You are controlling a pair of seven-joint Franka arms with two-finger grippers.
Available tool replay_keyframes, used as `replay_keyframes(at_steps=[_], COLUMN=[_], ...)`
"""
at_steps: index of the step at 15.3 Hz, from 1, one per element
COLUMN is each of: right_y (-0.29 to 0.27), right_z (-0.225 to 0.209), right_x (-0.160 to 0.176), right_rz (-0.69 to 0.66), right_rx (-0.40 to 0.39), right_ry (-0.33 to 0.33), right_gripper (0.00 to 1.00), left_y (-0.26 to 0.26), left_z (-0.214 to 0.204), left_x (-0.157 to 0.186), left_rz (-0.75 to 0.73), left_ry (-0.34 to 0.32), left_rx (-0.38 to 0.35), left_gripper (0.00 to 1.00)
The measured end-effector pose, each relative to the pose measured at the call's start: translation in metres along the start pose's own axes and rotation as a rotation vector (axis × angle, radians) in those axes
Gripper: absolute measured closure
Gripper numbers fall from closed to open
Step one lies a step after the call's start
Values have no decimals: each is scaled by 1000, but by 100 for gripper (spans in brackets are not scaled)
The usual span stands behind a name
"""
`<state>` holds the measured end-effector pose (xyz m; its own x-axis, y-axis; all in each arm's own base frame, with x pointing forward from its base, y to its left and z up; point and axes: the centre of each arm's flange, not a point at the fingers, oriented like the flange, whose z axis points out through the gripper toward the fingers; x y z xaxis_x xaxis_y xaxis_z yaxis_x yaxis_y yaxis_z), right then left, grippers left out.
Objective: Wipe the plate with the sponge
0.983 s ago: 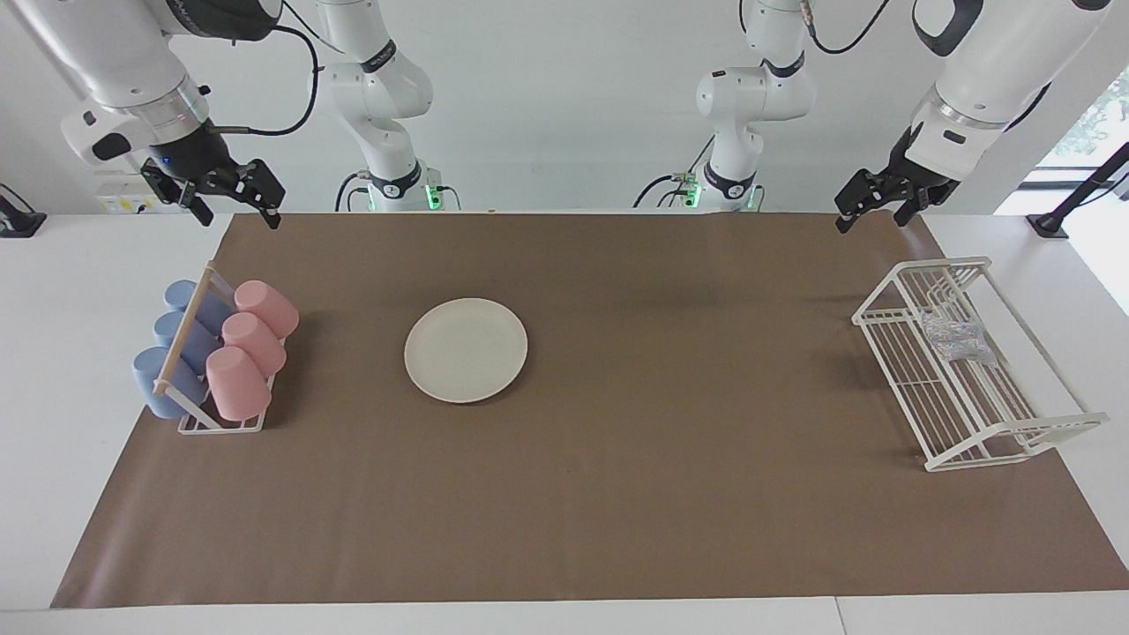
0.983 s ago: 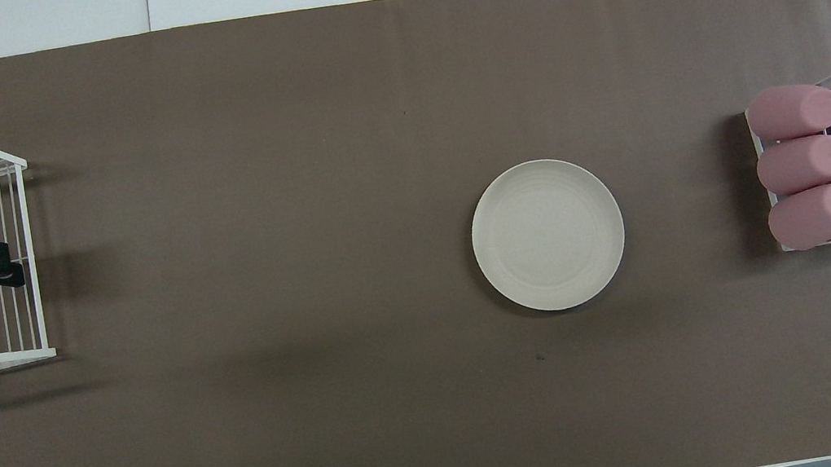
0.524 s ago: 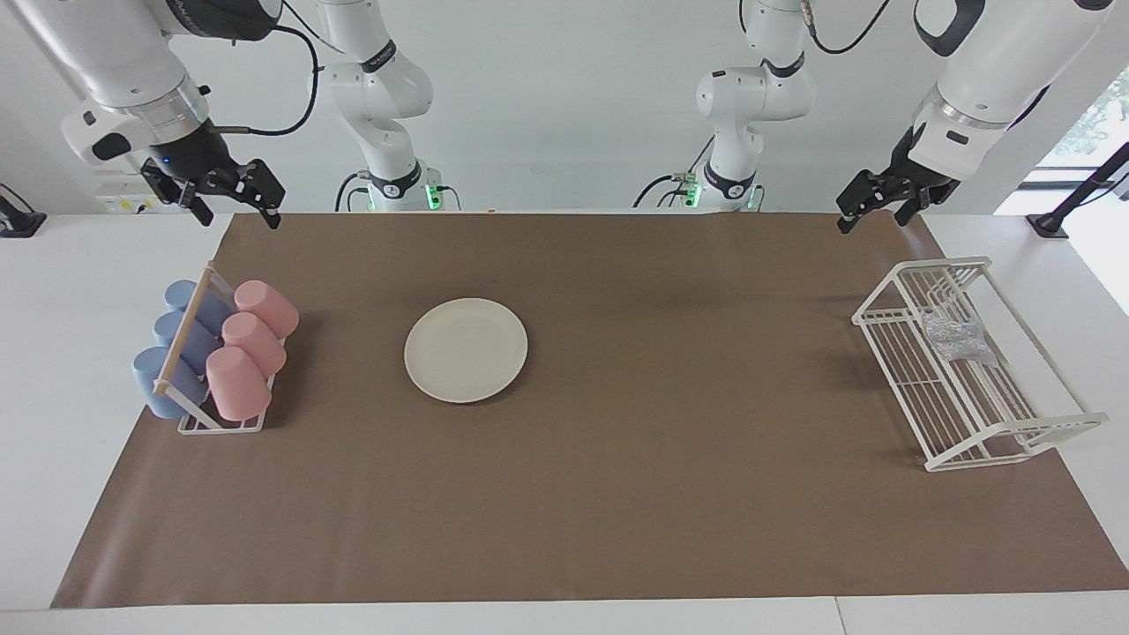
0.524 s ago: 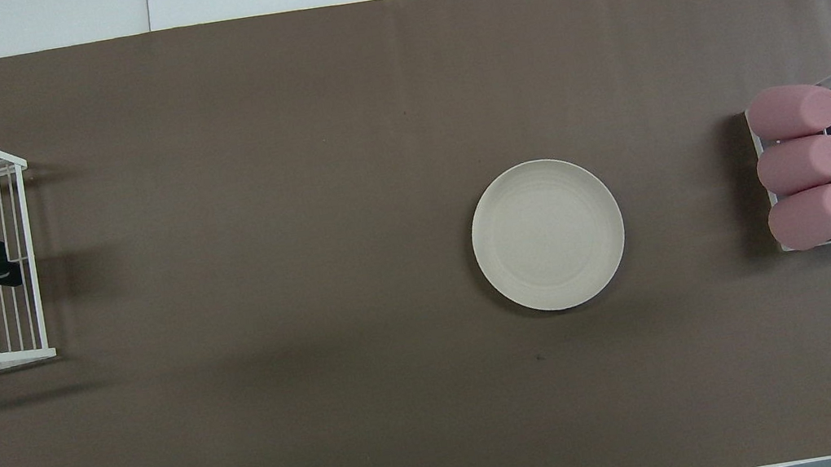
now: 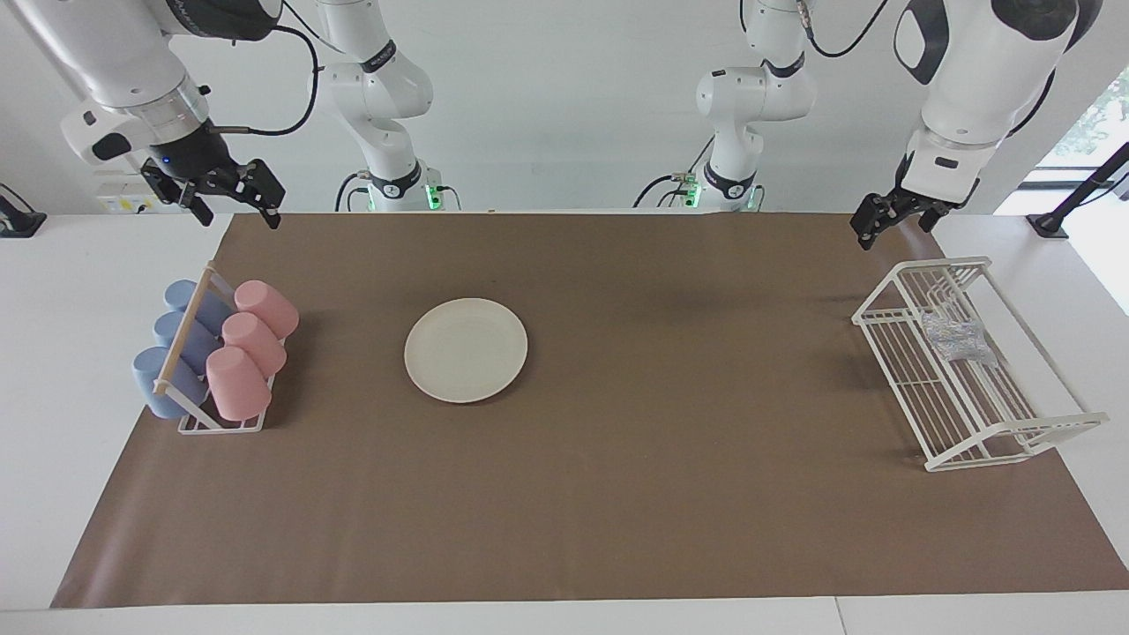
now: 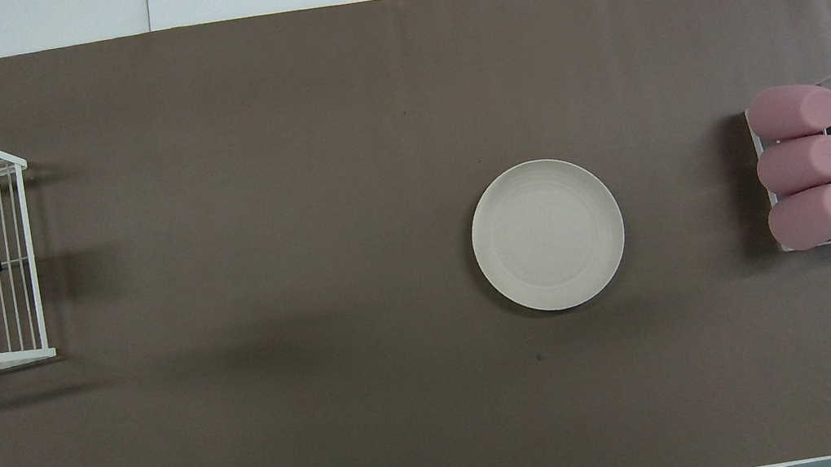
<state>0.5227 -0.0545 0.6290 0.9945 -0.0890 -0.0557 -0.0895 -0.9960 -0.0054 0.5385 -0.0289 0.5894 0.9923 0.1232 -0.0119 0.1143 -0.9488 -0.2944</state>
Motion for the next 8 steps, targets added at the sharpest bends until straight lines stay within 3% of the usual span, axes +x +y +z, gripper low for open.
replay_keyframes(at_steps=[4,8], right_y=[0,0], right_z=[0,0], right_x=[0,0], right_rz=[0,0], right_rx=[0,0], right_ry=[0,-3], right_gripper=[0,0], left_y=[30,72], left_z=[68,136], left_x=[29,57], left_rz=[-55,-60], left_ry=[34,80], left_rx=[285,482], left_gripper=[0,0])
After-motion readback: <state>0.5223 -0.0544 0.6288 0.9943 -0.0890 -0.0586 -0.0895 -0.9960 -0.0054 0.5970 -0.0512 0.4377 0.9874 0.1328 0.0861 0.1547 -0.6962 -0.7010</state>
